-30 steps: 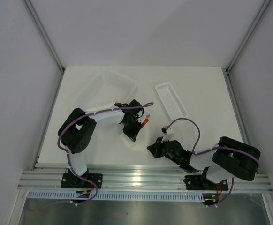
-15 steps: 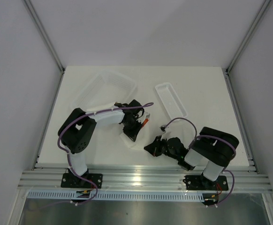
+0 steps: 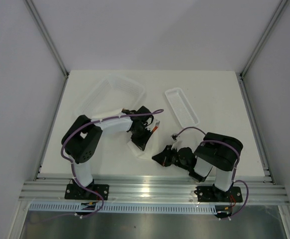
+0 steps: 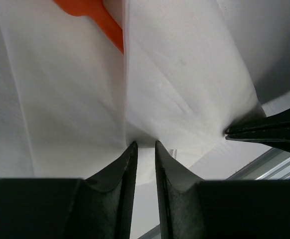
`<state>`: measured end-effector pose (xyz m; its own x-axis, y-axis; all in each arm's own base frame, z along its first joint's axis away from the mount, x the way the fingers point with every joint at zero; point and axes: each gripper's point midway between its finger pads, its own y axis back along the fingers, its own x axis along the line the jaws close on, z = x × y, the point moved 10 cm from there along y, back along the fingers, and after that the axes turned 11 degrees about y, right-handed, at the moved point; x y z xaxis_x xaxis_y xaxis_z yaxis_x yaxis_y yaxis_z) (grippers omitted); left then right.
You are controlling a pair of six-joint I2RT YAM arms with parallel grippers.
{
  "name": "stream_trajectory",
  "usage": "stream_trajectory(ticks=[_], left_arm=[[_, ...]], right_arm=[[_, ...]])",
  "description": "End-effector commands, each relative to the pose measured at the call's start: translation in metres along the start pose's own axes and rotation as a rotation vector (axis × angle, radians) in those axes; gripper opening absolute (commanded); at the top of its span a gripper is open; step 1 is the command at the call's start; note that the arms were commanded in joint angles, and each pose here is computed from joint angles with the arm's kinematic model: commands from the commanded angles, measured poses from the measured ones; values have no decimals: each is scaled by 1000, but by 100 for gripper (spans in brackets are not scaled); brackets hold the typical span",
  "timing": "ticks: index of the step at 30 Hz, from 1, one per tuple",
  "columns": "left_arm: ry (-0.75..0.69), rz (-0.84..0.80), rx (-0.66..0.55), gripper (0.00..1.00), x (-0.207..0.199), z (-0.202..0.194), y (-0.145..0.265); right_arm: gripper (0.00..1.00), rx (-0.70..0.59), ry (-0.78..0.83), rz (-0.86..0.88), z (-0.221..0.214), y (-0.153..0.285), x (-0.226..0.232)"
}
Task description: Place the utensils on the paper napkin and roll it up
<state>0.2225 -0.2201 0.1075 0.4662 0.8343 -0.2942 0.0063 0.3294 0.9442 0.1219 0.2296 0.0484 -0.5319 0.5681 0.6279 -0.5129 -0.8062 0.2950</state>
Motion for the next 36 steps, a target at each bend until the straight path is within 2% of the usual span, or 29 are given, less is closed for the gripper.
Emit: stream_trajectory(ticks=[1,10,18,21,27,30,32,36], left_arm=[[-34,93,-52,26,7,6,0],[-83,114,-169,33,2,12,34],[-72,114,-115,33,5,8,23],[-75,113,-149,33,4,9,32],[2,222,-234,34,25,5,59],[-1,327,-205,34,38,-6,56],[12,352,-166,36,45,-13,49],[28,360,-176,41,50,-11,46]], right_arm=[[0,-51,18,-15,6,4,0],[0,-41,5,-31,5,1,0],[0,-25,-20,-33,0,-4,-3],[0,-31,-21,-40,1,-3,-3],[0,-23,7,-47,4,-5,1],[0,-17,19,-41,4,-5,4],[0,-4,30,-40,3,-7,6],[0,-14,49,-60,4,-8,7]])
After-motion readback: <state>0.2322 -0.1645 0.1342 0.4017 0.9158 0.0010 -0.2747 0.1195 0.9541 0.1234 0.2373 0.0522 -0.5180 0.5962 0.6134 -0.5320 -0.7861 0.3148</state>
